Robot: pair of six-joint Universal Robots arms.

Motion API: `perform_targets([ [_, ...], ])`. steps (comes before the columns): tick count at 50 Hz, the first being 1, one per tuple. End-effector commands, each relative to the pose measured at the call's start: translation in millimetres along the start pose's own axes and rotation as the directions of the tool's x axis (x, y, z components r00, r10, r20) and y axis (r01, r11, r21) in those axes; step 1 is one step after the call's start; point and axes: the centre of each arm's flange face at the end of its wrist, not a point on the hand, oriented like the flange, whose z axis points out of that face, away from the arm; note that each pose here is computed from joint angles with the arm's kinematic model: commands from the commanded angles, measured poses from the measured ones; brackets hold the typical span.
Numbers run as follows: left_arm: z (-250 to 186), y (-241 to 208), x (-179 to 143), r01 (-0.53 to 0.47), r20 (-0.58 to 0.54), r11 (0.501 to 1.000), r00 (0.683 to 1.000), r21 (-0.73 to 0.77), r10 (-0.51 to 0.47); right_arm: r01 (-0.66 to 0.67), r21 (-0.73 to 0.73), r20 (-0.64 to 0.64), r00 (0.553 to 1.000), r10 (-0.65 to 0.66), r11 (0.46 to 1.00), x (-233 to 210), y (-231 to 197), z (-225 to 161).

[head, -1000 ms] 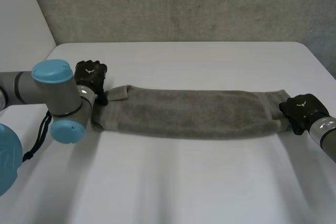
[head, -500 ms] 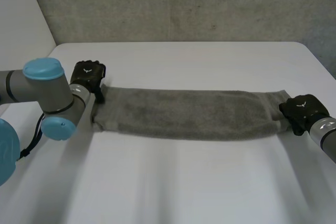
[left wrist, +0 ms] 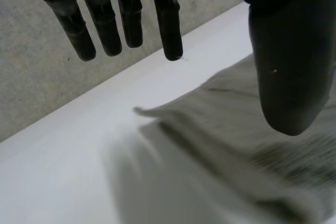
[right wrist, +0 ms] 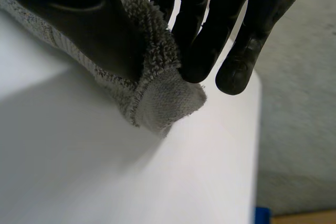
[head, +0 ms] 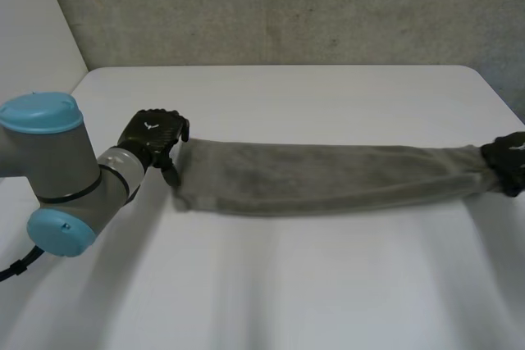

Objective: Fold the towel.

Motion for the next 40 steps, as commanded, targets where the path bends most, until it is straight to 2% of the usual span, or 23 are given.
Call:
perform_targets([
  [1,-4.7,-17.7,-2.9,-0.01,0.01,0.999,1.0,0.047,0.009,0.05,0.001,-0.082,0.995,-0.05,0.999,44.3,-16.5,5.9],
  [3,-7.1,-28.6,-2.8,-0.015,0.012,0.997,1.0,0.078,0.014,0.02,0.085,-0.011,1.0,-0.019,0.996,24.7,-60.2,0.2],
  [4,-7.1,-28.7,-2.8,-0.015,0.012,0.997,1.0,0.078,0.014,0.019,0.086,-0.011,1.0,-0.019,0.996,24.6,-60.5,0.2],
  [6,-10.3,-40.3,-1.7,-0.015,0.012,0.994,1.0,0.11,0.014,-0.027,0.2,0.081,0.997,0.011,0.979,-8.7,-111.5,-11.9],
  [9,-11.8,-44.6,0.5,-0.012,0.009,0.993,1.0,0.122,0.011,-0.044,0.262,0.129,0.992,0.01,0.964,-29.9,-136.8,-20.5],
  [11,-12.8,-50.0,2.6,0.007,0.005,0.991,1.0,0.137,-0.008,-0.053,0.358,0.203,0.979,-0.022,0.932,-76.8,-178.2,-40.0],
  [12,-12.8,-50.1,2.6,0.007,0.005,0.991,1.0,0.137,-0.008,-0.053,0.358,0.203,0.979,-0.022,0.932,-77.1,-178.3,-40.1],
  [14,-12.6,-51.3,0.6,0.046,0.008,0.989,0.999,0.14,-0.048,-0.038,0.414,0.292,0.952,-0.093,0.909,-143.5,-202.4,-62.4],
  [15,-12.6,-51.3,0.6,0.047,0.008,0.989,0.999,0.14,-0.048,-0.038,0.414,0.292,0.952,-0.094,0.909,-143.8,-202.5,-62.6],
  [17,-12.1,-51.1,-0.1,0.067,0.007,0.988,0.998,0.14,-0.068,-0.024,0.459,0.382,0.908,-0.173,0.888,-206.8,-211.6,-87.1],
  [18,-11.4,-50.2,-2.0,0.086,0.01,0.987,0.996,0.138,-0.088,-0.024,0.459,0.382,0.908,-0.173,0.888,-207.1,-211.6,-87.3],
  [22,-9.9,-47.0,-4.6,0.114,0.013,0.985,0.993,0.13,-0.117,-0.003,0.452,0.449,0.865,-0.224,0.892,-257.1,-200.7,-91.9],
  [31,-10.8,-44.3,-1.6,0.117,0.003,0.986,0.993,0.121,-0.118,-0.02,0.433,0.439,0.878,-0.192,0.901,-243.8,-201.7,-88.1],
  [36,-11.6,-45.0,10.6,0.115,-0.032,0.986,0.993,0.123,-0.112,-0.019,0.331,0.384,0.916,-0.116,0.944,-187.5,-178.3,-68.6],
  [40,-11.9,-45.0,27.6,0.109,-0.073,0.987,0.992,0.122,-0.1,-0.02,0.279,0.372,0.924,-0.089,0.96,-171.1,-161.0,-67.6],
])
